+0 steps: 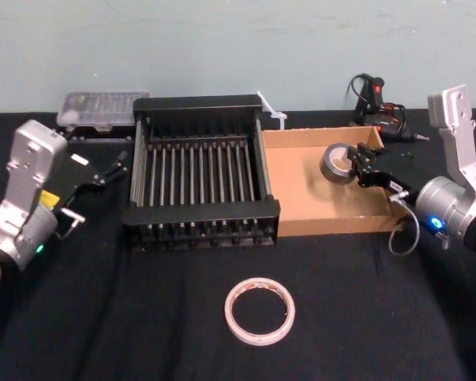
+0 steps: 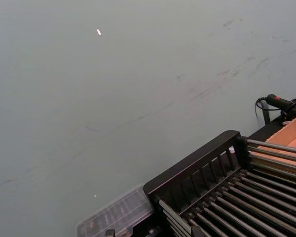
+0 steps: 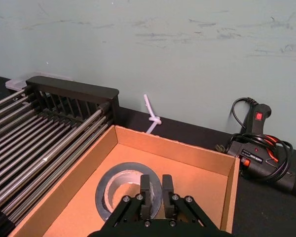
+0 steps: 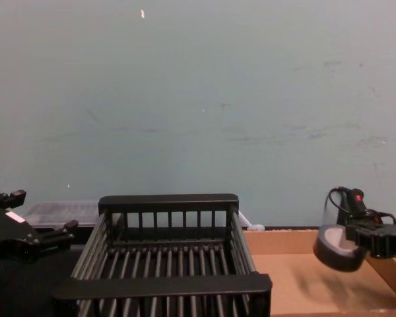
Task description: Pick up the white tape and place it into the black box , Pick up the silver tape and place it into the brown box.
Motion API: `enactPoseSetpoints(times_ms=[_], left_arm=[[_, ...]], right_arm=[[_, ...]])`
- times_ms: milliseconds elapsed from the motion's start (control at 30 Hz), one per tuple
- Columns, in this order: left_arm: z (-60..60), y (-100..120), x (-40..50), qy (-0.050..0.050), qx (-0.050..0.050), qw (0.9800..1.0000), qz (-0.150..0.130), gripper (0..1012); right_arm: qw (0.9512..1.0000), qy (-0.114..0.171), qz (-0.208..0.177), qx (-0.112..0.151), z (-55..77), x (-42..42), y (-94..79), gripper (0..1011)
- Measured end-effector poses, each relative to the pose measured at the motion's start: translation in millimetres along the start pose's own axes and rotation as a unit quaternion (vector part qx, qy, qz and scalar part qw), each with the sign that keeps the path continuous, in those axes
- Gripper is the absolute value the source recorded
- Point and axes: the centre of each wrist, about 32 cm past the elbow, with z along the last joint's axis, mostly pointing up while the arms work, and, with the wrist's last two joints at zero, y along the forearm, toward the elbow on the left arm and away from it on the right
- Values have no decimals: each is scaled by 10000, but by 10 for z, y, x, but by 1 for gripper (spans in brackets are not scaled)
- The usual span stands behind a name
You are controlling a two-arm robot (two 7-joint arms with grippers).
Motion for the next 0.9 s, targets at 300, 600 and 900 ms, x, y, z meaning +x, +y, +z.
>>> enactPoseSetpoints(times_ms=[300,600,900], left_arm=[[0,0,0,0,0,10000,0,1001],[0,0,0,0,0,10000,1,1001],[0,0,0,0,0,10000,0,1001]], right_arm=[[10000,5,-1,9,0,1,-5,420],[10000,5,-1,14,0,3,-8,706],[10000,9,1,15,-1,1,-9,982]])
